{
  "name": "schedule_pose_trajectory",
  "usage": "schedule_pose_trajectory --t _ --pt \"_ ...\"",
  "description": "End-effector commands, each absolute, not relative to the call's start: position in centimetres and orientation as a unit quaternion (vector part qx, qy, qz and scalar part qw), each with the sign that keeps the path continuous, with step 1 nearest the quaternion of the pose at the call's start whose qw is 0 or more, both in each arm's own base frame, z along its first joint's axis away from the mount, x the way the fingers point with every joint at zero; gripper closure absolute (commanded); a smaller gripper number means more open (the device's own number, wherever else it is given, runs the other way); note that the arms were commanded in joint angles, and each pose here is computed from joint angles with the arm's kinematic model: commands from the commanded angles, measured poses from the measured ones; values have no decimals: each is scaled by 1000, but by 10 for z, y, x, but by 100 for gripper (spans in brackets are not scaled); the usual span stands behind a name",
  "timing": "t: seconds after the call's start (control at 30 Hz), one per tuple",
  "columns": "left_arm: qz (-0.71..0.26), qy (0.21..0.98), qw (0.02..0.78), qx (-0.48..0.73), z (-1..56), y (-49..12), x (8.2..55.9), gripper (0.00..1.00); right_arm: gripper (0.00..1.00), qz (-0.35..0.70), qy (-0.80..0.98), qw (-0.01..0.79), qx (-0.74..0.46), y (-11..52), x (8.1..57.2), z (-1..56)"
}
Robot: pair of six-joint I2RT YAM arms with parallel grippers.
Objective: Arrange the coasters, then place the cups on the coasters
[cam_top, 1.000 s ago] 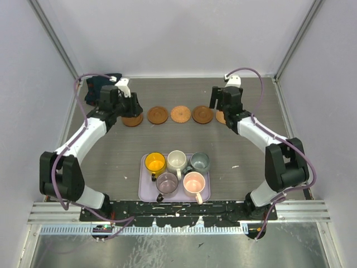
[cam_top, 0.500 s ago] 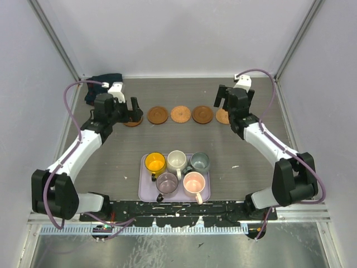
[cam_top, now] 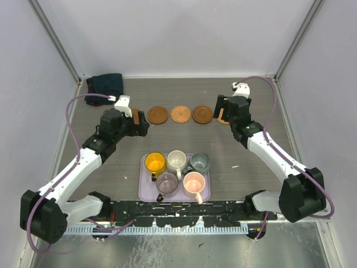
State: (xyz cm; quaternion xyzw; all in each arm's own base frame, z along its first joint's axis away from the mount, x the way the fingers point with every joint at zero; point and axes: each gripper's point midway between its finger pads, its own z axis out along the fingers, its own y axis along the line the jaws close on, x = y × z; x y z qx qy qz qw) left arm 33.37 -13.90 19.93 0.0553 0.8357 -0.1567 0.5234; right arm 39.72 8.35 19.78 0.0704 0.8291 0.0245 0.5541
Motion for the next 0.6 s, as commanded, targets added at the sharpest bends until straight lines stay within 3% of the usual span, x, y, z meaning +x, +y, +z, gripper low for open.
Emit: schedule_pose_trajectory --t 0.0,0.57 --pt "-171 833 522 65 198 -157 316 2 14 44 842 535 51 108 370 209" --pt "-196 851 475 105 166 -175 248 2 21 110 899 424 15 153 239 177"
